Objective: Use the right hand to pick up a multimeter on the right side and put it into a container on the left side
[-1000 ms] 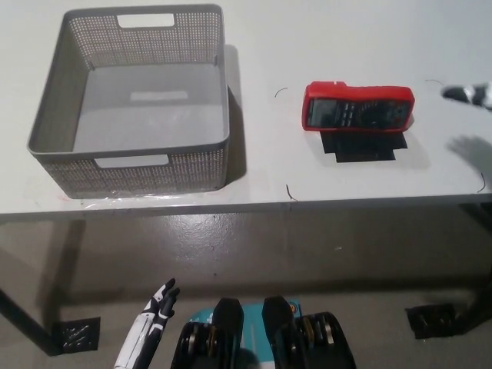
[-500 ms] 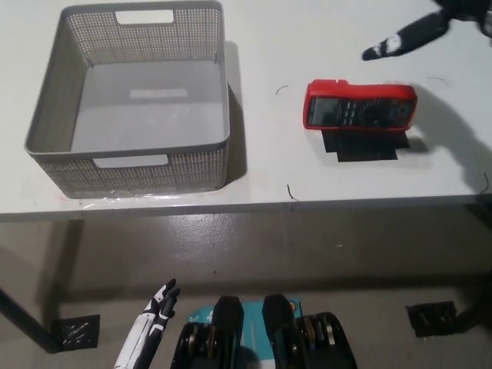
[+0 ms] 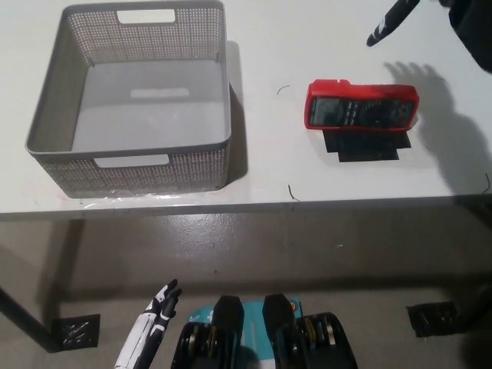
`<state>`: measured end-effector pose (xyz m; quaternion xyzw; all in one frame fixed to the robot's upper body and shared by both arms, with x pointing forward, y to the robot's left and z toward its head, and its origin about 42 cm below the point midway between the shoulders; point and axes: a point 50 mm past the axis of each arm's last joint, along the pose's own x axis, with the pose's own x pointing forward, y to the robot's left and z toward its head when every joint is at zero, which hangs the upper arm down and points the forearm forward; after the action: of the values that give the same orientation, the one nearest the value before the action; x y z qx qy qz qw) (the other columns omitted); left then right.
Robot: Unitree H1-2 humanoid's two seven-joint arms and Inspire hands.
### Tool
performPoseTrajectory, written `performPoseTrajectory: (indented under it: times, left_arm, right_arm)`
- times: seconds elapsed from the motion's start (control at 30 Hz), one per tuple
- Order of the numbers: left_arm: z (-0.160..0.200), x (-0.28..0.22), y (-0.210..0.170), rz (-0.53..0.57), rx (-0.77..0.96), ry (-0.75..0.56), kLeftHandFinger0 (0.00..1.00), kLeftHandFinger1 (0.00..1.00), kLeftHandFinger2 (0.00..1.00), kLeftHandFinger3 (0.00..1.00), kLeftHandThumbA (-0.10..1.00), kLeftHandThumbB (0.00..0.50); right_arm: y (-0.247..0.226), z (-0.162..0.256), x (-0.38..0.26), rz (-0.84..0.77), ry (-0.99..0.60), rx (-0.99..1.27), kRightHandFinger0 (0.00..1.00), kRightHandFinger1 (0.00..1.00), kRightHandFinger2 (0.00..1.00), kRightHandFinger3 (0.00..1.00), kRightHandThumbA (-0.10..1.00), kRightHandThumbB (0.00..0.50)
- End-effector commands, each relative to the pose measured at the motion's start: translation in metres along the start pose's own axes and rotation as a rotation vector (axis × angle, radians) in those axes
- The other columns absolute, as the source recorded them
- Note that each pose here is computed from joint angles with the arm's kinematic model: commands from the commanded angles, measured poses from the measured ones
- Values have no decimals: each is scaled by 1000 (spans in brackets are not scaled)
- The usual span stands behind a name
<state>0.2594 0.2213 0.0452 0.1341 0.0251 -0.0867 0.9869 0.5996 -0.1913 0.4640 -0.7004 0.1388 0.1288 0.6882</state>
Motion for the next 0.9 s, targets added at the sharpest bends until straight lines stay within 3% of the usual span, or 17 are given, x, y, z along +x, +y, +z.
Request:
performPoseTrajectory:
  times: [0.0, 0.57, 0.87]
  left_arm:
    - [12, 3, 4, -20, 17, -66, 1000, 1000, 1000, 1000, 1000, 425]
    - [16, 2, -3, -58, 33, -104, 1000, 1000, 1000, 1000, 1000, 415]
    - [21, 3, -16, -99, 18, -131, 1000, 1000, 1000, 1000, 1000, 370]
  right_arm:
    - [-41, 6, -16, -127, 1, -68, 1000, 1000, 1000, 1000, 1000, 500]
    - [8, -3, 13, -146, -72, 58, 1000, 1000, 1000, 1000, 1000, 500]
    - [39, -7, 26, -136, -98, 160, 1000, 1000, 1000, 1000, 1000, 500]
